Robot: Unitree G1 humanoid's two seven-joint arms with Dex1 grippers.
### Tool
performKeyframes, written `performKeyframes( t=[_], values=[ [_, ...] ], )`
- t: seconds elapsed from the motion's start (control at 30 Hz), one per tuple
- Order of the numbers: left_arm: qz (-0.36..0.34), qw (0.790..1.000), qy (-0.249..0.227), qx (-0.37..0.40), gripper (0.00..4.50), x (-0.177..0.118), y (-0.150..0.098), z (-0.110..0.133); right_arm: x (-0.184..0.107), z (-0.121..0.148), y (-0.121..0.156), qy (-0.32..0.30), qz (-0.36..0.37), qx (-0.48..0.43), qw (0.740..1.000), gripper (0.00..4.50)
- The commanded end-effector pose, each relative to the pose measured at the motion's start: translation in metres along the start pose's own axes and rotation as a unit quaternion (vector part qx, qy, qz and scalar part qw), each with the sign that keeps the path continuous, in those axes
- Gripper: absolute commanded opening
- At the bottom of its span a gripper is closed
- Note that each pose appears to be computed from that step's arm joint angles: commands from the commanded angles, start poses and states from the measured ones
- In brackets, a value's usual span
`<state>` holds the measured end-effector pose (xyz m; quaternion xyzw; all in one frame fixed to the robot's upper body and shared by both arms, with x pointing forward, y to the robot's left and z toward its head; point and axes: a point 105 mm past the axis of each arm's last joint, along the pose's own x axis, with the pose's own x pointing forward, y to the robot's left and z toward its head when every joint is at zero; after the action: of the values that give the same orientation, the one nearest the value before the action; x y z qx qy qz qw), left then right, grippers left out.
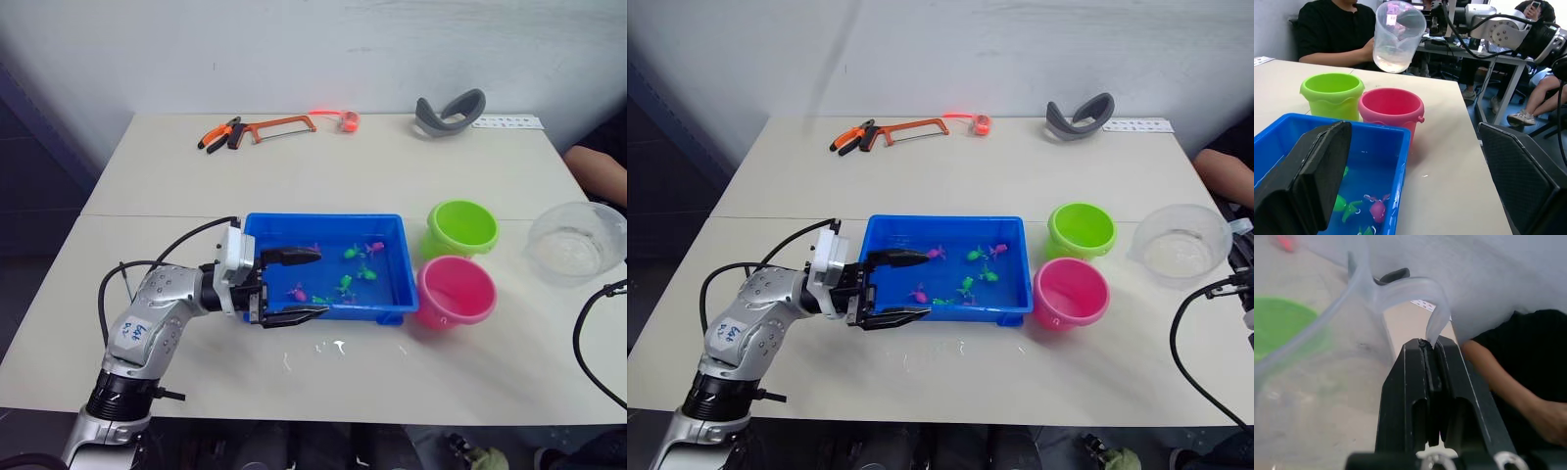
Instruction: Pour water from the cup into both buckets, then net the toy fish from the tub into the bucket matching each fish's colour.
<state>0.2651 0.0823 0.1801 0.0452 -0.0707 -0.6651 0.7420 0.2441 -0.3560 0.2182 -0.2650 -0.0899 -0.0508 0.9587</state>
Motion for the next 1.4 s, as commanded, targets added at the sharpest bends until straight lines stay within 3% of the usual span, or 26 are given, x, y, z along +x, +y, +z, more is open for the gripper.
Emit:
performKeyframes(
  t=[0.03, 0.57, 0.87, 1.4],
  values=[
    [-0.005, 1.0, -0.009, -0.01, 4.5, 0.006, 0.003, 0.004, 0.0, 0.022, -0.001, -0.034, -0.018, -0.071, 0.997, 0.04],
    [-0.011, 1.0, -0.02, -0.004, 4.5, 0.02, 0.004, 0.002, 0.007, 0.024, 0.03, -0.064, 0.004, -0.187, 0.98, 0.04],
    [-0.005, 1.0, -0.018, -0.003, 4.5, 0.019, 0.005, 0.0, 0.015, 0.029, 0.046, -0.1, 0.024, -0.266, 0.958, 0.04],
    [-0.003, 1.0, -0.019, -0.001, 4.5, 0.02, 0.006, 0.0, 0.014, 0.032, 0.053, -0.132, 0.022, -0.35, 0.927, 0.04]
  ],
)
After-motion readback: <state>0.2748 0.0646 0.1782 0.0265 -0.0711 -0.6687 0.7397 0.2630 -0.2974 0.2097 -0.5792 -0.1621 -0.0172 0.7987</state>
